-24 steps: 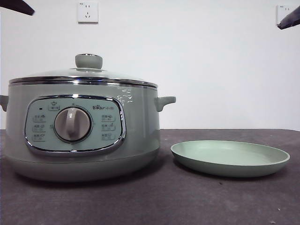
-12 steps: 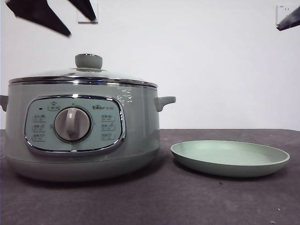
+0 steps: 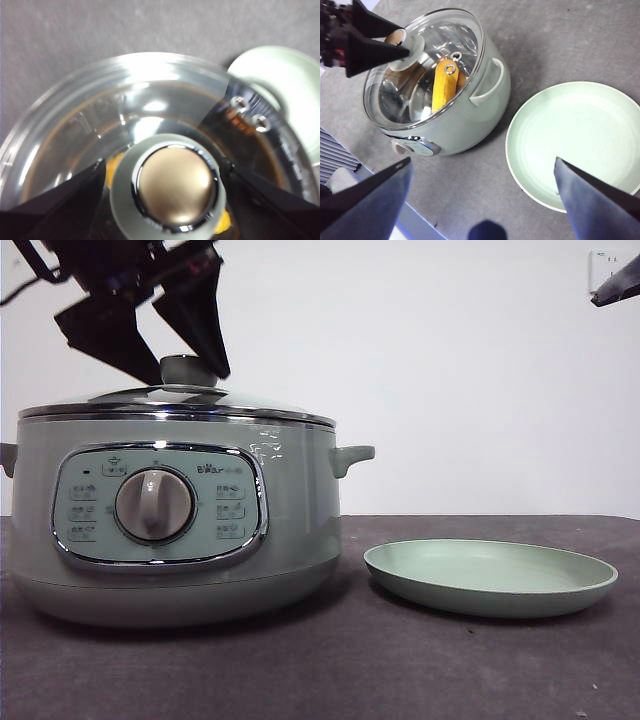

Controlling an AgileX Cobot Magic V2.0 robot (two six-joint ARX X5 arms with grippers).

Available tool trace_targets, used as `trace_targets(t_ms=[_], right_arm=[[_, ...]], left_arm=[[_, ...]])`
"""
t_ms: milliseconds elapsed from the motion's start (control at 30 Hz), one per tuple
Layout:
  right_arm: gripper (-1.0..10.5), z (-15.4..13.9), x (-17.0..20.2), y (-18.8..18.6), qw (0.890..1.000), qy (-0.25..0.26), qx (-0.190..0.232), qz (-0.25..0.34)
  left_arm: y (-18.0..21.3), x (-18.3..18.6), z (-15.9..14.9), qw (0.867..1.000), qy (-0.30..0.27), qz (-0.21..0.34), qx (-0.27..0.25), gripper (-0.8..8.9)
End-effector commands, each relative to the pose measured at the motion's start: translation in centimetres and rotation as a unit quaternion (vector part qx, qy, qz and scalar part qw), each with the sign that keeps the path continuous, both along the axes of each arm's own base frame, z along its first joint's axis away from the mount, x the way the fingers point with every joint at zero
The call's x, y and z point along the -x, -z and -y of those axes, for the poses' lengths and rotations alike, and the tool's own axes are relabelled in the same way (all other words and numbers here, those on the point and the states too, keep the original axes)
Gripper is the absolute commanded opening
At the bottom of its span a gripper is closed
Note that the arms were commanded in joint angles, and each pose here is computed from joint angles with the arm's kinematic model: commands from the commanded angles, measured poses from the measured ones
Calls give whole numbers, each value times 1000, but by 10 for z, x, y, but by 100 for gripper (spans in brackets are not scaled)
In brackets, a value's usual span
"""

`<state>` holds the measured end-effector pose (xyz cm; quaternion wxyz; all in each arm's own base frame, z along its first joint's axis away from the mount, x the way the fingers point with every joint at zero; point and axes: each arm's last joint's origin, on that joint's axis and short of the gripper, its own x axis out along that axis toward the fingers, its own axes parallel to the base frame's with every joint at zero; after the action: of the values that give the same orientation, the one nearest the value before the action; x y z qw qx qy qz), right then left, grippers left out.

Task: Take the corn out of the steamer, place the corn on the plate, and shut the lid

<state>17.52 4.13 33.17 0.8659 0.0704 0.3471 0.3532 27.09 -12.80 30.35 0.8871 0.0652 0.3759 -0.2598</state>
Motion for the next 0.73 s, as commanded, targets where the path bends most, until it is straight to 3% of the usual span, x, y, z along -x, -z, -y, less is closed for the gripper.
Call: trace_targets(t_ms=[33,100,233,500,733], right_arm=[[472,0,-1,-1,1000,2,-1,1],[472,0,-1,-1,1000,3,-2,0],[472,0,-1,-1,1000,3,-2,0],[472,-1,-2,-2,1000,9,-9,2],[469,-14,-5,-6,1000,3,-12,22]], left_arm=[[3,-1,2,1000,6,-1,-6,372],[3,-1,2,1000,7,-1,-6,309],[5,2,3,1000,20,-8,-19,-22],[3,3,2,999,25,-1,-23,-9],[-25,17,-6,999,19,49,-4,-9]])
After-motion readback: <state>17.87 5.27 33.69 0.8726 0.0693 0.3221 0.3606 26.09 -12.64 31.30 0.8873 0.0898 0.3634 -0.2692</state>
